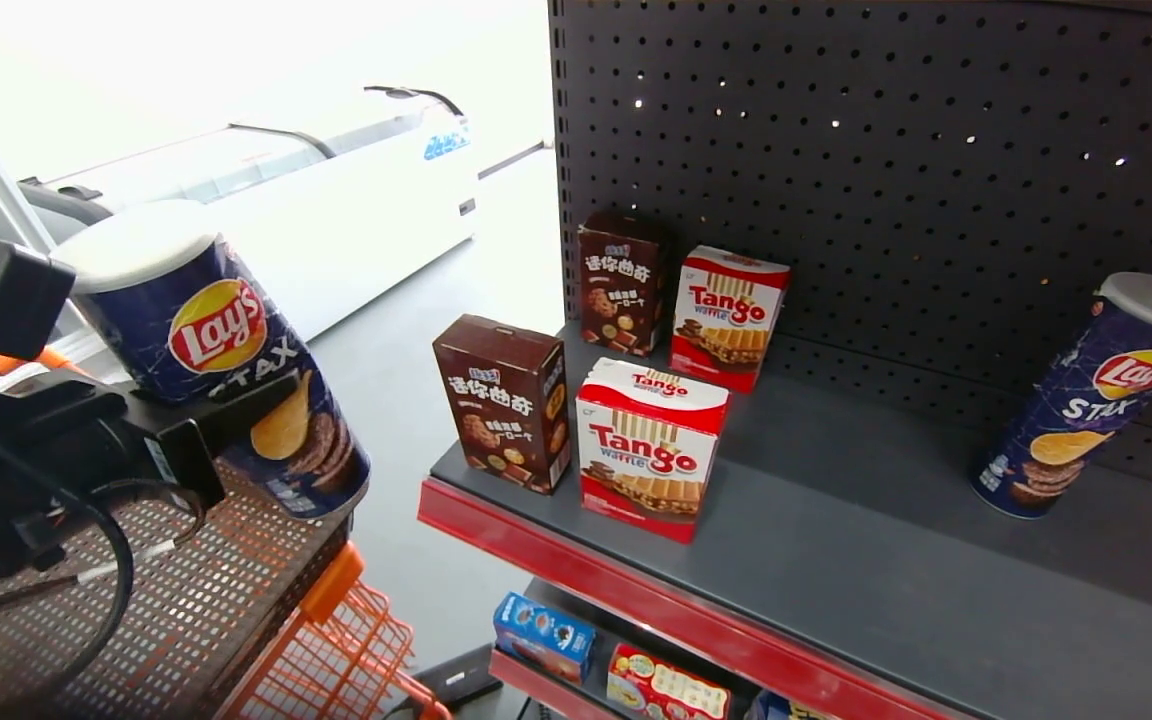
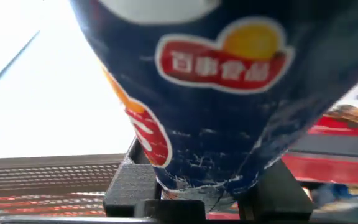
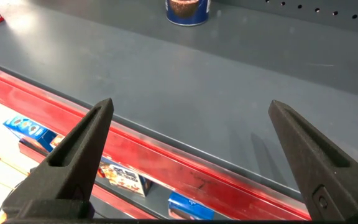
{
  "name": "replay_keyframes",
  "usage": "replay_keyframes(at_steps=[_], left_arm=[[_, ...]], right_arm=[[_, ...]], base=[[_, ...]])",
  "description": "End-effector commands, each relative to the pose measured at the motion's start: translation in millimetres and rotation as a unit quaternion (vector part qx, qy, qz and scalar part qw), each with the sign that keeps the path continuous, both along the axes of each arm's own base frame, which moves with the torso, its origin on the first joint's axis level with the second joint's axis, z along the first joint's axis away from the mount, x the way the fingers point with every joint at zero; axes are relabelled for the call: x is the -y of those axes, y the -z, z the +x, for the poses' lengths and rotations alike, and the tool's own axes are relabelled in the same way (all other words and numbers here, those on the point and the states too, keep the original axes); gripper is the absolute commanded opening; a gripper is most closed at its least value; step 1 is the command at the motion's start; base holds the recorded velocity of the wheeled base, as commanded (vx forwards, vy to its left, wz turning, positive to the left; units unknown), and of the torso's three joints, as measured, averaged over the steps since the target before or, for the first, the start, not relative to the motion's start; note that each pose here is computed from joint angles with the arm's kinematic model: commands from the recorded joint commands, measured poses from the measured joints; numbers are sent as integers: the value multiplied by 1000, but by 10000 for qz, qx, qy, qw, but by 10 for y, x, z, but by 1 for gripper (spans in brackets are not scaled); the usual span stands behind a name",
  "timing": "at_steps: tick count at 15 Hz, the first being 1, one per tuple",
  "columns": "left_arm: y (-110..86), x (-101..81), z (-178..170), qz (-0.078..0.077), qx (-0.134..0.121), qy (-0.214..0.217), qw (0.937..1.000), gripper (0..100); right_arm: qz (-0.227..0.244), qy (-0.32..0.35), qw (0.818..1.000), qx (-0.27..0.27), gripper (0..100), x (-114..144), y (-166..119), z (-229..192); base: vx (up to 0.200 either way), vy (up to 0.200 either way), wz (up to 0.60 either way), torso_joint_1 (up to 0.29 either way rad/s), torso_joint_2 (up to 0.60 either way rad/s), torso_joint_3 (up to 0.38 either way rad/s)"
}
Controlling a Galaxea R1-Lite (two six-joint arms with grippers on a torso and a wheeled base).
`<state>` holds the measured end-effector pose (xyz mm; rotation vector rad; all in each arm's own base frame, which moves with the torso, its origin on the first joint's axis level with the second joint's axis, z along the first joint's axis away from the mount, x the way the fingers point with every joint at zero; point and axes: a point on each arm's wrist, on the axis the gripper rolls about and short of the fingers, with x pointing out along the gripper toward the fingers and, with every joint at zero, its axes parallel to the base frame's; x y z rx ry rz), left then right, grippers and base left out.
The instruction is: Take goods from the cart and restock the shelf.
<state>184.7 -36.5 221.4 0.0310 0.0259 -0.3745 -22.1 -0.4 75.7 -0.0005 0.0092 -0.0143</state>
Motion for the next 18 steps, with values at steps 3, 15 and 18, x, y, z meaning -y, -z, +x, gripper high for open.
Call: replay_keyframes(at_steps=[3, 15, 18], left_arm=[[107, 107, -142, -81, -210, 440, 9988, 0], [-5, 211, -522, 61, -700, 1364, 9882, 0], [-15, 266, -544, 55, -697, 1719, 9826, 0]], right_arm=[[-6, -2, 10000, -8, 100, 0, 0, 1], [-5, -18, 10000, -8, 100, -1, 0, 1], [-5, -18, 10000, -8, 100, -1, 0, 1]], base=[[0, 0, 0, 0, 0, 0], [0, 0, 0, 0, 0, 0], [0, 0, 0, 0, 0, 0]])
